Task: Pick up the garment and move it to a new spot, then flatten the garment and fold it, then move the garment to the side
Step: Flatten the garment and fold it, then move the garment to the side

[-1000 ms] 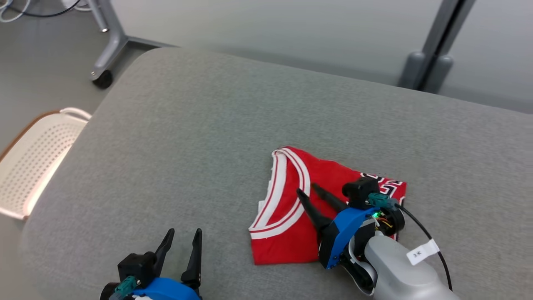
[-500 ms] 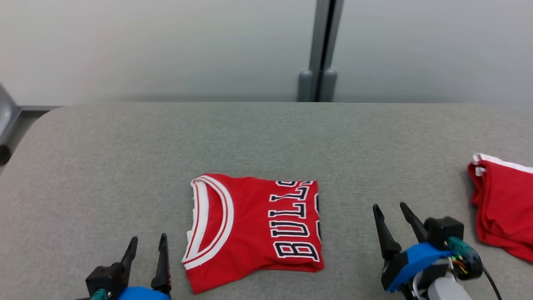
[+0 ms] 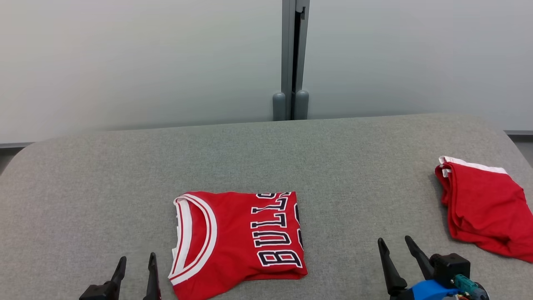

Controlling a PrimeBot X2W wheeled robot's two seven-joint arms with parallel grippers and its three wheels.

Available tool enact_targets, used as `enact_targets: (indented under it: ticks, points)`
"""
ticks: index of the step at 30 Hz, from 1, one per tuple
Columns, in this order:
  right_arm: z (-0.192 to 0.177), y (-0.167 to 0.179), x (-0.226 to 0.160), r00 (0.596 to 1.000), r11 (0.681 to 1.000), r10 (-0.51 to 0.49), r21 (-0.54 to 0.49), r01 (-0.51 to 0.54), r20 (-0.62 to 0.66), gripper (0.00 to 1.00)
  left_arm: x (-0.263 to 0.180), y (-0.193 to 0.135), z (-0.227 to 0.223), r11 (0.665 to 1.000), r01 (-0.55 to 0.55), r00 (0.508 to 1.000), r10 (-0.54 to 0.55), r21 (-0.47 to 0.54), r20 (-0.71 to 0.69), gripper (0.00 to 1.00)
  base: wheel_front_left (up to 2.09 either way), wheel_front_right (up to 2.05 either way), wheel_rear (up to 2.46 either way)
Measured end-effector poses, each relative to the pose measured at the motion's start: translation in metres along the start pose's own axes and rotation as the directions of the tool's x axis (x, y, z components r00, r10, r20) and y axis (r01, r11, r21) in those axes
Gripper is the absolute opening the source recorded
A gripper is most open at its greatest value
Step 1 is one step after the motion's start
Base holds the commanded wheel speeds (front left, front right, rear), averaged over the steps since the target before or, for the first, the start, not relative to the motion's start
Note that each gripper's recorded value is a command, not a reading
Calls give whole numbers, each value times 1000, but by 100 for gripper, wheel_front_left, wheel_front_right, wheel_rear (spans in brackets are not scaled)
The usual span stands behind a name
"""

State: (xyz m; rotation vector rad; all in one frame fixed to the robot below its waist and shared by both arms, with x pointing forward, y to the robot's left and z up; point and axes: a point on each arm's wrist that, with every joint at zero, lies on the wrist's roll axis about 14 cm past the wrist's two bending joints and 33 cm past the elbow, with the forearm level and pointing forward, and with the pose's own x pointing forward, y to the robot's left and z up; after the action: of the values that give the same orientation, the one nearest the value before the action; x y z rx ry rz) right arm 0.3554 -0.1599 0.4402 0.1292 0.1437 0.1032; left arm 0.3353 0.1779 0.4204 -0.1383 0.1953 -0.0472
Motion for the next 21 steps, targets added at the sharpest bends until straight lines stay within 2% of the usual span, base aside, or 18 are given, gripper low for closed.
enact_targets:
  ticks: [5,10,17,21]
  points:
    - [-4,9,3,1000,1000,25,18,-25,-13,100,-4,0,-3,1000,-2,1000,2,5,-7,100,0,0,0]
    - [-20,33,12,993,995,97,35,-95,-72,100,-6,2,-7,1000,-10,1000,10,-2,-19,100,0,0,0]
    - [-11,85,60,967,969,241,81,-235,-82,100,-10,3,-8,1000,-10,1000,9,-15,-22,100,0,0,0]
    - [-21,104,85,949,958,284,83,-275,-137,100,-18,22,-7,999,-52,998,52,-15,-23,100,0,0,0]
